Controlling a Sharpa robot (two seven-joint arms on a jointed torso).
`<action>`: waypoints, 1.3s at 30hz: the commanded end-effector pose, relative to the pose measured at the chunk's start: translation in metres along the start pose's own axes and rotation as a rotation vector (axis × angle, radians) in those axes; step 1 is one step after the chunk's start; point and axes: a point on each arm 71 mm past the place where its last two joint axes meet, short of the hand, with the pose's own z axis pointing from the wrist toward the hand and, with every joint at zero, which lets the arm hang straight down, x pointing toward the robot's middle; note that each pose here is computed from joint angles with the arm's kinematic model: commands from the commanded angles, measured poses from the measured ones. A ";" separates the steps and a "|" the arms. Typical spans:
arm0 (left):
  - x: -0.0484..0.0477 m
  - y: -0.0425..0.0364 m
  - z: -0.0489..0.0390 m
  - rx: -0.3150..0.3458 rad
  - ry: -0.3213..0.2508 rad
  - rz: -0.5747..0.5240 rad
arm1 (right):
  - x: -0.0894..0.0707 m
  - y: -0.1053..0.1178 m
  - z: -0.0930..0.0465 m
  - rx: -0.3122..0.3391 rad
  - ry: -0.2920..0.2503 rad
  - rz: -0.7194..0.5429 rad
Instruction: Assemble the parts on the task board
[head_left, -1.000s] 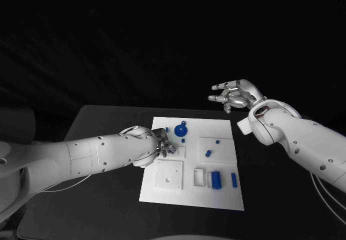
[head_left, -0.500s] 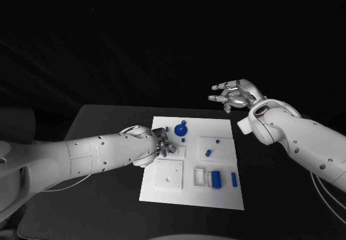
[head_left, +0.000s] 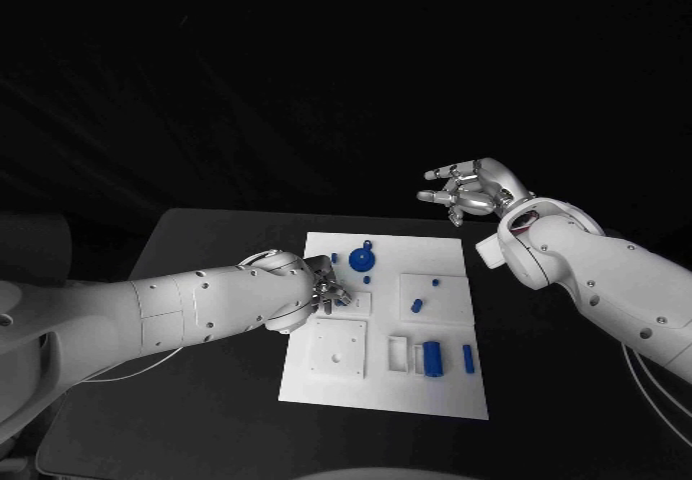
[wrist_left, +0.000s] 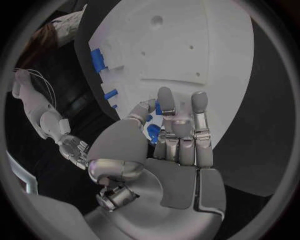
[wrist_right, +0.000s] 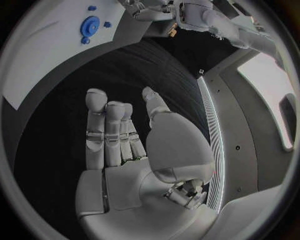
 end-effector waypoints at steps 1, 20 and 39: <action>0.0031 0.0015 0.0004 -0.012 0.023 0.015 | 0.001 0.000 0.000 -0.006 0.012 -0.012; 0.0079 -0.0040 0.0037 -0.008 0.028 0.017 | 0.002 0.001 0.001 -0.005 0.013 -0.011; 0.0125 -0.0104 0.0059 0.008 0.051 0.031 | 0.004 0.001 0.002 -0.004 0.016 -0.009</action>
